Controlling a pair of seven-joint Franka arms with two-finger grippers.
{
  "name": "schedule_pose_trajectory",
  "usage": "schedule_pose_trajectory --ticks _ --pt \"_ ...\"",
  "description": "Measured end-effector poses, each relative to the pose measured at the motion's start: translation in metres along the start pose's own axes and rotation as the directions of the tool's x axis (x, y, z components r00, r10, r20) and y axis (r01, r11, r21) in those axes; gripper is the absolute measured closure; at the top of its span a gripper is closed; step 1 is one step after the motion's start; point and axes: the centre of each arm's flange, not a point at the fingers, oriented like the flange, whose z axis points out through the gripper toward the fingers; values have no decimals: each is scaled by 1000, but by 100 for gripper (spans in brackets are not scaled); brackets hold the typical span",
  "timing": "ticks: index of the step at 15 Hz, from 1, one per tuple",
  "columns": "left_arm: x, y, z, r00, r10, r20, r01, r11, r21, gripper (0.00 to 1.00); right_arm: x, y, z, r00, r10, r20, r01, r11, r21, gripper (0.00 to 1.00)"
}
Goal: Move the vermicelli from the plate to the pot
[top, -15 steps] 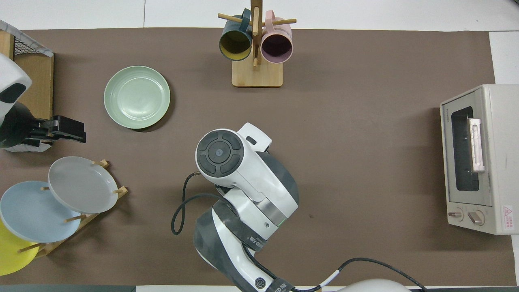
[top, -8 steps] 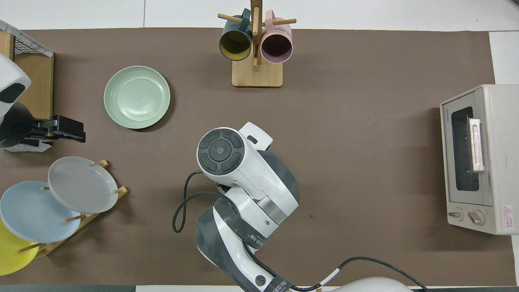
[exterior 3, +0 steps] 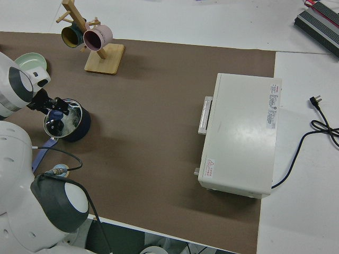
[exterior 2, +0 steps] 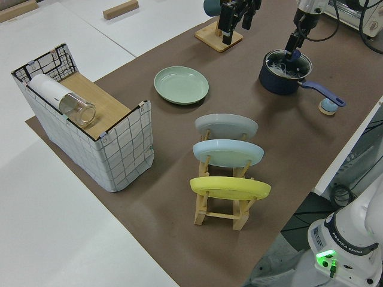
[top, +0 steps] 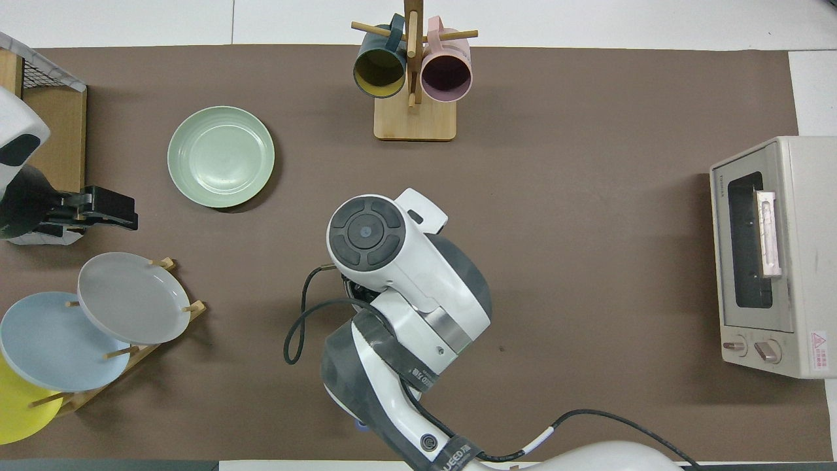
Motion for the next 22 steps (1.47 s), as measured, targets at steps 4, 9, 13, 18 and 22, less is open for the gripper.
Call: schedule_pose_trajectory --ticks 4,9,13,18,22 --pt "0 0 0 1000 0 0 0 1000 0 0 47 95 -60 998 66 -21 -66 998 13 0" --pt "0 0 0 1000 -1 0 1 1000 0 0 64 260 -162 999 43 3 -43 999 8 0" --pt "0 -1 0 1000 -3 0 3 1000 0 0 47 343 -197 999 30 24 -30 1000 9 0" --pt "1 -4 0 1000 -8 0 8 1000 0 0 44 393 -163 994 26 105 -27 1000 11 0" --pt "1 -5 0 1000 -9 0 9 1000 0 0 26 401 -155 991 25 130 -26 1000 7 0"
